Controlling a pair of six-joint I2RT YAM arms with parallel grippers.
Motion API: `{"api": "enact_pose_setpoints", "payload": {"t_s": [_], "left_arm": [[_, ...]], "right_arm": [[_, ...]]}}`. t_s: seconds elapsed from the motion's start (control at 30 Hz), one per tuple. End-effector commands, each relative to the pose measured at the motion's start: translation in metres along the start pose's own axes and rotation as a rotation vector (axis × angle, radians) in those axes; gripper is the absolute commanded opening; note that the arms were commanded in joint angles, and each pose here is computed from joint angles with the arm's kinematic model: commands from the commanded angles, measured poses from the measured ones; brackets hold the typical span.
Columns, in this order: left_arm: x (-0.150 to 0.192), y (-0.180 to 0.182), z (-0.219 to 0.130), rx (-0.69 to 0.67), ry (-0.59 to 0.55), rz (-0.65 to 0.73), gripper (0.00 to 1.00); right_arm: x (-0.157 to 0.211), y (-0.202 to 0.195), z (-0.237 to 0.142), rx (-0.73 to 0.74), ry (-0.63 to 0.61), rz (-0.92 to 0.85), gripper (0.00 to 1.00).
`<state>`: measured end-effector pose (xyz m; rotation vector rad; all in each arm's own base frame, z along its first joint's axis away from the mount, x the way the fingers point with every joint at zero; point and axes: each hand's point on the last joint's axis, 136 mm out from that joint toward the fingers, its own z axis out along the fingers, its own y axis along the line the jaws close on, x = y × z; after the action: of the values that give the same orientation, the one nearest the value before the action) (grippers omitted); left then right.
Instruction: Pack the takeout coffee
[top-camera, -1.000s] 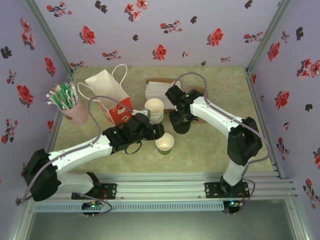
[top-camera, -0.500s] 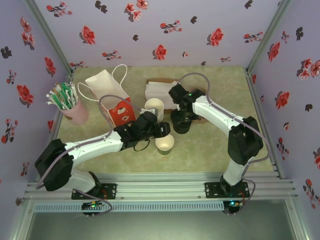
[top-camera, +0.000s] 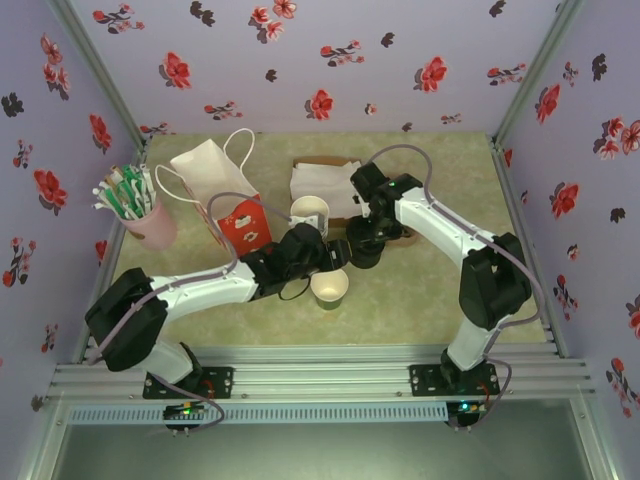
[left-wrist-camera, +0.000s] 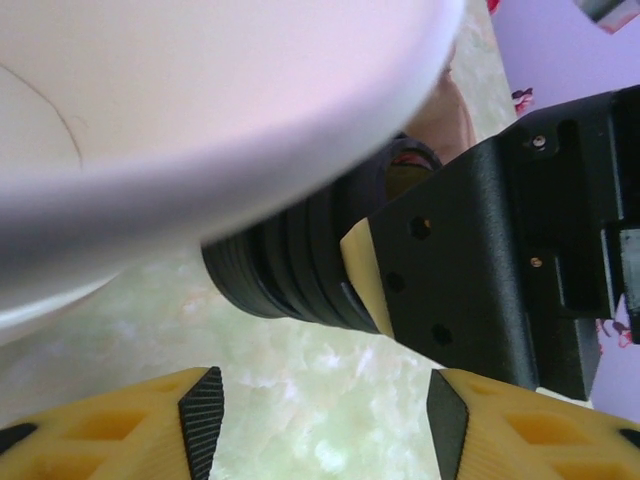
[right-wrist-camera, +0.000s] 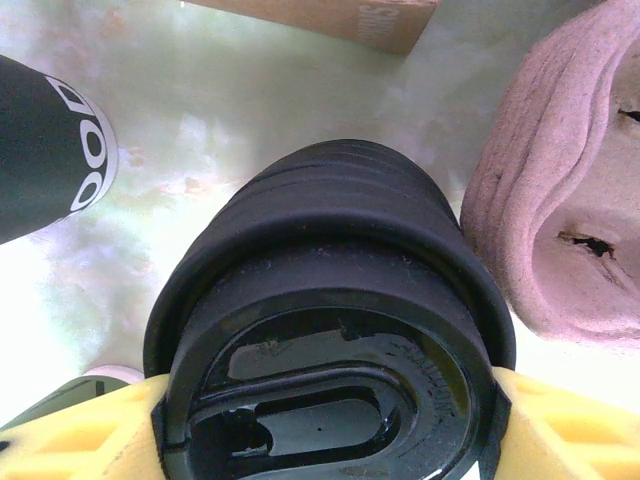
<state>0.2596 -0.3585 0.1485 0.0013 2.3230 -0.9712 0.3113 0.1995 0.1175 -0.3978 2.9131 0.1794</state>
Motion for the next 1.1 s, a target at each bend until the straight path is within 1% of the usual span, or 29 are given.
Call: {"api": "enact_pose_setpoints", "payload": {"t_s": [0.0,0.27,0.47,0.53,0.6,0.77,0.93,1.07], "left_arm": [[0.01,0.011,0.008,-0.016,0.004,-0.026,0.55],[0.02,0.016,0.013,-0.022,0.017,-0.037,0.53],[0.026,0.016,0.012,-0.031,0.026,-0.025,0.47],[0.026,0.018,0.01,-0.039,0.023,-0.023,0.47],[0.024,0.019,0.006,-0.051,0.021,-0.01,0.5],[0.016,0.016,-0.011,-0.061,0.009,0.021,0.53],[0.015,0.01,-0.027,-0.068,0.005,0.056,0.53],[0.019,0.007,-0.029,-0.074,0.019,0.08,0.53]], "right_arm": [[0.002,0.001,-0.016,-0.032,-0.009,-0.001,0.67],[0.002,-0.001,-0.025,-0.039,-0.017,0.006,0.67],[0.003,-0.003,-0.027,-0.038,-0.019,0.008,0.67],[0.003,-0.003,-0.027,-0.038,-0.02,0.009,0.67],[0.003,-0.003,-0.027,-0.039,-0.019,0.008,0.67],[0.003,-0.003,-0.026,-0.038,-0.016,0.009,0.67],[0.003,-0.002,-0.026,-0.041,-0.016,0.013,0.67],[0.003,-0.001,-0.028,-0.052,-0.018,0.016,0.67]]}}
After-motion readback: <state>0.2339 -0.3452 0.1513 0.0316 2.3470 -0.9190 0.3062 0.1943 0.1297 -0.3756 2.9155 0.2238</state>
